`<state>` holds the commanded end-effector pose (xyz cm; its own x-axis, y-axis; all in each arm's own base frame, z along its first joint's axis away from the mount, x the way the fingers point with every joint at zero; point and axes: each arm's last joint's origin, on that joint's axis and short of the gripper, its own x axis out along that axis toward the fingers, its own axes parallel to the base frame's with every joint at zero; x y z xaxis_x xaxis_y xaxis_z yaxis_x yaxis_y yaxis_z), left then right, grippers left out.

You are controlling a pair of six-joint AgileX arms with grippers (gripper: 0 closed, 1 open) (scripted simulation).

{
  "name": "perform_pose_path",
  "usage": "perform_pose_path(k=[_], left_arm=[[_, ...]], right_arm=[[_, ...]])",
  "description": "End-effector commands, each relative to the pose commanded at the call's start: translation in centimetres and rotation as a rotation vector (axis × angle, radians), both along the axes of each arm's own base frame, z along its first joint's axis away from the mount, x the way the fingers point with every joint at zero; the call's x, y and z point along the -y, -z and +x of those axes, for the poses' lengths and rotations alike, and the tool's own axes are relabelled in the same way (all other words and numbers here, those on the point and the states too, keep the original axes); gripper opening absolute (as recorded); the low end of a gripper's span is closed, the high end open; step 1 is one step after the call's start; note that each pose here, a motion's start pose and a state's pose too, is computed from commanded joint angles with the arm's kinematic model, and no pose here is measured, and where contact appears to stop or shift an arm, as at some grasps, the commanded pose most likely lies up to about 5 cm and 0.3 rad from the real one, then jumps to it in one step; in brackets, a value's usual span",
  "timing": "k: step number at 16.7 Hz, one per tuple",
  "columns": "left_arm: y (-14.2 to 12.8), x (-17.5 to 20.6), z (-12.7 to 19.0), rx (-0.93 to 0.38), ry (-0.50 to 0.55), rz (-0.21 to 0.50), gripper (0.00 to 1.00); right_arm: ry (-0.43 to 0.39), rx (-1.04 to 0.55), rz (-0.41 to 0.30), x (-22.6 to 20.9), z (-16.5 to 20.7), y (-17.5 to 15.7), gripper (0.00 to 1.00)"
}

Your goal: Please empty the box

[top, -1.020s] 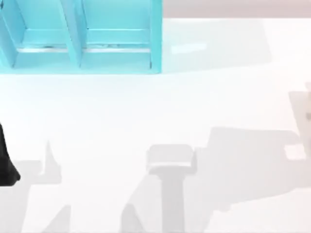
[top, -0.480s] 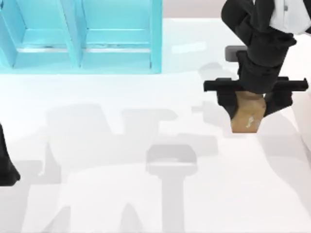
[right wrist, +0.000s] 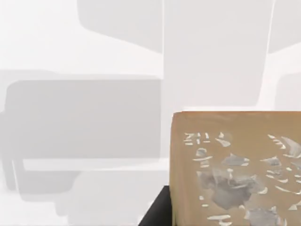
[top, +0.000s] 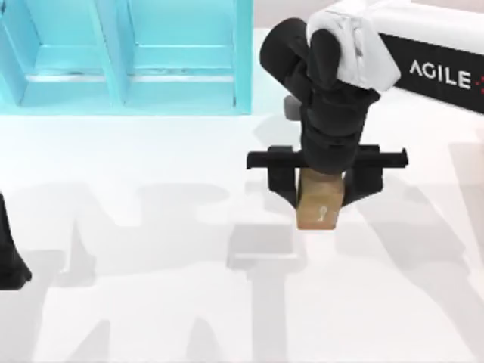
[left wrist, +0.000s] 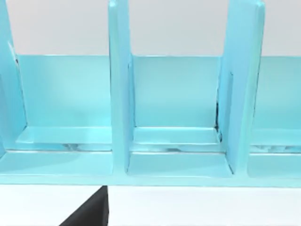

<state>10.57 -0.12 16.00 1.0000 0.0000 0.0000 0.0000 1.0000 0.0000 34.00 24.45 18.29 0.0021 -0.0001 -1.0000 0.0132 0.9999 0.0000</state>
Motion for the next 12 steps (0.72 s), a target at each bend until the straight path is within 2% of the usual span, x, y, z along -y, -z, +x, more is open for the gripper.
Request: perform_pose_path(k=[3, 9, 12], left_arm=[[0.0, 0.0, 0.0, 0.0, 0.0, 0.0, 1.0], [0.0, 0.0, 0.0, 0.0, 0.0, 0.0, 1.0], [0.0, 0.0, 0.0, 0.0, 0.0, 0.0, 1.0]], right_arm=[[0.004, -0.005, -0.001, 0.1, 0.0, 0.1, 0.0], [0.0, 0.001, 0.001, -0.1, 0.0, 4.3, 0.0], [0.0, 0.0, 0.0, 0.0, 0.0, 4.5, 0.0]])
